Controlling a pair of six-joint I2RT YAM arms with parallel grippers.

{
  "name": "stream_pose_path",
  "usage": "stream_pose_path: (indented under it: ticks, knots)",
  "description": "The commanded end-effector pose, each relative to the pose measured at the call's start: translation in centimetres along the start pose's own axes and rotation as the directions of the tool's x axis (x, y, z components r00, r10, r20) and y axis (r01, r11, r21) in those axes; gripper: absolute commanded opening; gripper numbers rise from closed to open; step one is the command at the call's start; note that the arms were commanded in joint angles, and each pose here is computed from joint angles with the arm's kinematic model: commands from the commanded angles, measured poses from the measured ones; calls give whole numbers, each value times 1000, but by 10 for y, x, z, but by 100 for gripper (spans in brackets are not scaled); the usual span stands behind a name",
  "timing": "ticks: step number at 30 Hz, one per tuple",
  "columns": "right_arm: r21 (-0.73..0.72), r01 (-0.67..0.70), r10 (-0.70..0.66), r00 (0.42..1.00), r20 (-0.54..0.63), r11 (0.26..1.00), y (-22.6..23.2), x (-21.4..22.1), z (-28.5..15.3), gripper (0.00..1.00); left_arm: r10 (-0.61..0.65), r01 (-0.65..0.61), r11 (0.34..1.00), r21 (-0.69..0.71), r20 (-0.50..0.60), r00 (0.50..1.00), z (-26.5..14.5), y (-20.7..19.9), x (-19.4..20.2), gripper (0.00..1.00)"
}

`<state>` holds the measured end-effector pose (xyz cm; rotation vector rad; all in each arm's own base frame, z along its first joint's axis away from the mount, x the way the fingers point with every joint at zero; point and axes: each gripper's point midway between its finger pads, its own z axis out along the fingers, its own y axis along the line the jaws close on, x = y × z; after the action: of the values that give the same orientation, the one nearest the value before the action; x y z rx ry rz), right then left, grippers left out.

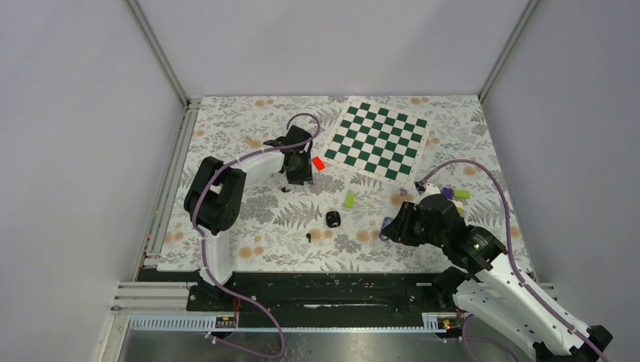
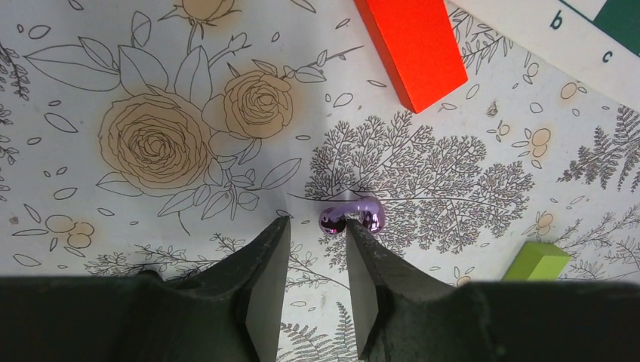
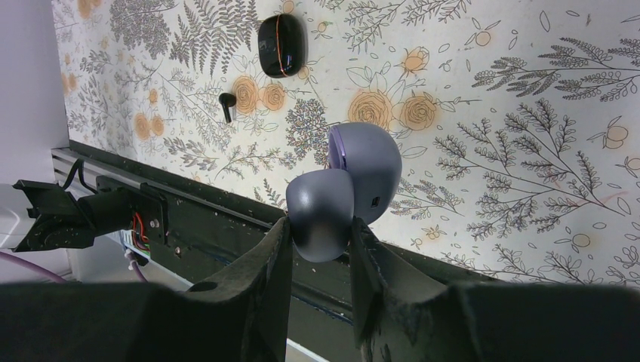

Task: Insert the wireless bluetooth earbuds into the charging case
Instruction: Adjust the earbud at the center of the board.

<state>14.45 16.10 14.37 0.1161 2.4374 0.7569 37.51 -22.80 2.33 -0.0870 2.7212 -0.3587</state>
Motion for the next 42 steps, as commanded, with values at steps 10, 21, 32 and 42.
stream_pose_path:
  ticks: [10, 21, 32, 42]
  knots:
    - [-16, -19, 19, 1000, 14, 1000, 3, -2, -1, 0, 20, -20, 999, 42, 16, 1000, 6, -16, -8, 32]
    - [-13, -19, 19, 1000, 10, 1000, 2, -1, 0, 0, 21, -22, 999, 40, 22, 1000, 8, -18, -12, 24]
    - [-23, -19, 19, 1000, 7, 1000, 5, -2, 1, 0, -2, 0, 999, 36, 60, 998, -22, -22, -6, 10]
    - [-62, -13, 13, 1000, -1, 998, 17, -7, 7, 0, -207, 209, 978, -12, 84, 975, -56, -21, 65, 11]
